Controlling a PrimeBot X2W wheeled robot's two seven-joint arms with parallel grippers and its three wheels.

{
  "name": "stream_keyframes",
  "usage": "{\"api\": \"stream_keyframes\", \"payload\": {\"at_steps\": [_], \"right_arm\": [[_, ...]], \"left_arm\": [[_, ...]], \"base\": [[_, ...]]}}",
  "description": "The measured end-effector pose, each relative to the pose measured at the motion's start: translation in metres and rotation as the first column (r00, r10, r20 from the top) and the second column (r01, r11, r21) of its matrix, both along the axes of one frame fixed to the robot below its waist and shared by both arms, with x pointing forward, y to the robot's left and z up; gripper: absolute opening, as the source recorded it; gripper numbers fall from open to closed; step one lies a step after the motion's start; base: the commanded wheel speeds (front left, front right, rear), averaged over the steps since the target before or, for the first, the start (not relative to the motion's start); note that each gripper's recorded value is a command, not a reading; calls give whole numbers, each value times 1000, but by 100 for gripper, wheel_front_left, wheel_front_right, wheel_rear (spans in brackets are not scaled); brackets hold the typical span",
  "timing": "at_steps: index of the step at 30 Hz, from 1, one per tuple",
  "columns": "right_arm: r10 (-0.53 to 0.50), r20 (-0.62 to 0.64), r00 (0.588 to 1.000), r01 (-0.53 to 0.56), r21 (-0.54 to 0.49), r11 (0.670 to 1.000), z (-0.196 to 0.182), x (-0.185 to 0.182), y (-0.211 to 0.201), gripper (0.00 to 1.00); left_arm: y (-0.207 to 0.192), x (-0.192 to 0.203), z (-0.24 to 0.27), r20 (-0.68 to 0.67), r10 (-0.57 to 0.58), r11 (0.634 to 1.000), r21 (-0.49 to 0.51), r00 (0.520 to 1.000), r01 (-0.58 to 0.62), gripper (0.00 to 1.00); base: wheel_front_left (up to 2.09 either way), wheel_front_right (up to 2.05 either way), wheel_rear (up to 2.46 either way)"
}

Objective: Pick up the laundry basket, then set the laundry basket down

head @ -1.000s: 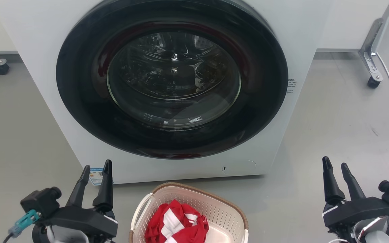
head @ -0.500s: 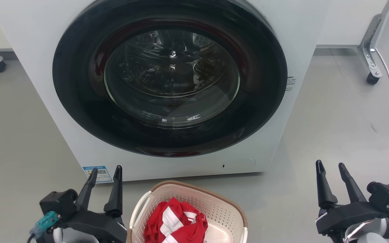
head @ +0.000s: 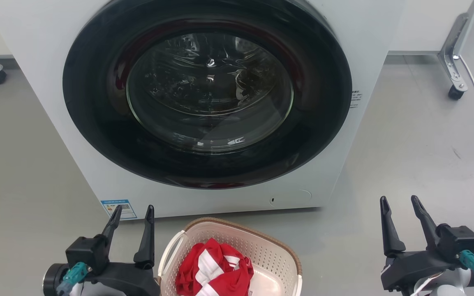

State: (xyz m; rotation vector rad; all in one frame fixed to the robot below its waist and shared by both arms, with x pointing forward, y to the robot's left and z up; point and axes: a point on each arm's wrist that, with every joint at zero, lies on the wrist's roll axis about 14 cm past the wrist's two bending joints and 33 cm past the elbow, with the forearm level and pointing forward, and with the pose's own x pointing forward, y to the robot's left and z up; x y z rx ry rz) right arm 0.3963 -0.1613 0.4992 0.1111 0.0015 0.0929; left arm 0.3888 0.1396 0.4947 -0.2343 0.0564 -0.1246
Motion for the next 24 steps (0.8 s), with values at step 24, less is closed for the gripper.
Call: {"api": "stream_keyframes", "payload": {"at_steps": [24], "right_arm": [[36,37,999,-34,-70,997,5,3,11,100]], "left_arm": [[12,-2,-1,21,57,997,41,998,-58,100]], "base": [[0,0,0]]}}
